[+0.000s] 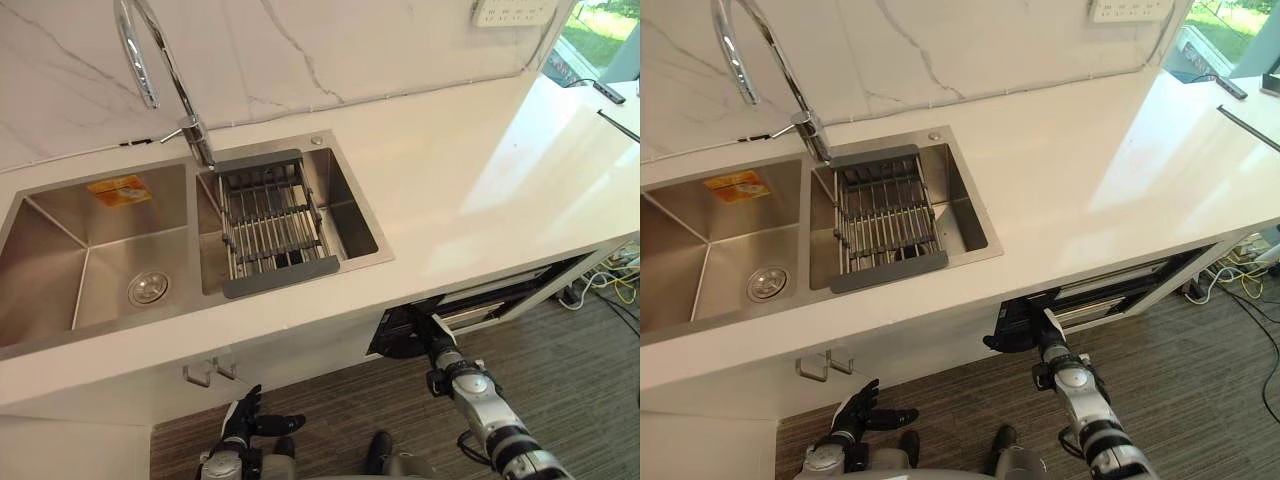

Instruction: Walk over to the sink, pick up the cup, carry it to the dishwasher, place the cup inside the dishwasher, then close the dishwasher door

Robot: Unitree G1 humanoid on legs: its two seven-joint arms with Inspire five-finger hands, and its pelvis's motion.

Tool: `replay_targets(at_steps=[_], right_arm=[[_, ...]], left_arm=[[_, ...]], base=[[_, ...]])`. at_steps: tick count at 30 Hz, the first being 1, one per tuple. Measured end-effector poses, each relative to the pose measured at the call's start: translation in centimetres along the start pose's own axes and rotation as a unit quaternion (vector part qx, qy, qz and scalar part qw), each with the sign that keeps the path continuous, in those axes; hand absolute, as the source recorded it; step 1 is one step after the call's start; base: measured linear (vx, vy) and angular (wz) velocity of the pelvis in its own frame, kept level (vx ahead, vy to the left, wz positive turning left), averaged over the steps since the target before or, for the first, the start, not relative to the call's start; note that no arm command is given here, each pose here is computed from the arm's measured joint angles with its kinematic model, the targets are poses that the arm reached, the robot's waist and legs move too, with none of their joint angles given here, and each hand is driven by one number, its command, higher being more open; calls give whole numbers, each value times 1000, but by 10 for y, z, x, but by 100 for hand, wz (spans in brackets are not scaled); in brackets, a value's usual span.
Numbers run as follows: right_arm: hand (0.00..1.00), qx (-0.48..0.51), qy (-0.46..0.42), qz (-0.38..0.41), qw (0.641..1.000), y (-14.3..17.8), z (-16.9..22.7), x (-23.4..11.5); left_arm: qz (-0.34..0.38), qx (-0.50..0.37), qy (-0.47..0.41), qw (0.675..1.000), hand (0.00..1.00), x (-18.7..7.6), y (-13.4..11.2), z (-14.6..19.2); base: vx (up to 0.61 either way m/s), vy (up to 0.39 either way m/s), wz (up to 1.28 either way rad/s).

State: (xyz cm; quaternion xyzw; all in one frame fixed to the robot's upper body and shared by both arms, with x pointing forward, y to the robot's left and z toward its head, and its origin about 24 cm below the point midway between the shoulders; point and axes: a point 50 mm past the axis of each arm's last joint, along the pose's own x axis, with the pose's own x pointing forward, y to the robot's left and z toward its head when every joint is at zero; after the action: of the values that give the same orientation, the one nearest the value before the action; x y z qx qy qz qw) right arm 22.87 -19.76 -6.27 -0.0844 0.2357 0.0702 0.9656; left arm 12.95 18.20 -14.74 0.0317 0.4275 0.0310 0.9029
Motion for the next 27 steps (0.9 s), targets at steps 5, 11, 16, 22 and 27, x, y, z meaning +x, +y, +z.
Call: replay_targets(at_steps=[5,11,16,22,27], right_arm=[[100,57,4,-28,998,-2,-22,-26],[100,98,51,-66,992,-2,-56,-49],[100,92,123,-97,983,3,-90,-61],[100,134,216,-147,956,6,-131,-83],[100,167,237,-179,940,5,-141,-90]], left_arm=[[0,1,7,1000,100,-1,0,-3],[1,2,17,1000,100,-1,1,-7],[2,3,21,1000,100,-2,1,-9],[6,2,30,1000,100,-3,2,-13],[9,0,32,999,100,-3,3,-14]], base=[[13,9,0],[-6,-1,2],[-4,-7,2],[-6,-3,5],[-4,2,1]])
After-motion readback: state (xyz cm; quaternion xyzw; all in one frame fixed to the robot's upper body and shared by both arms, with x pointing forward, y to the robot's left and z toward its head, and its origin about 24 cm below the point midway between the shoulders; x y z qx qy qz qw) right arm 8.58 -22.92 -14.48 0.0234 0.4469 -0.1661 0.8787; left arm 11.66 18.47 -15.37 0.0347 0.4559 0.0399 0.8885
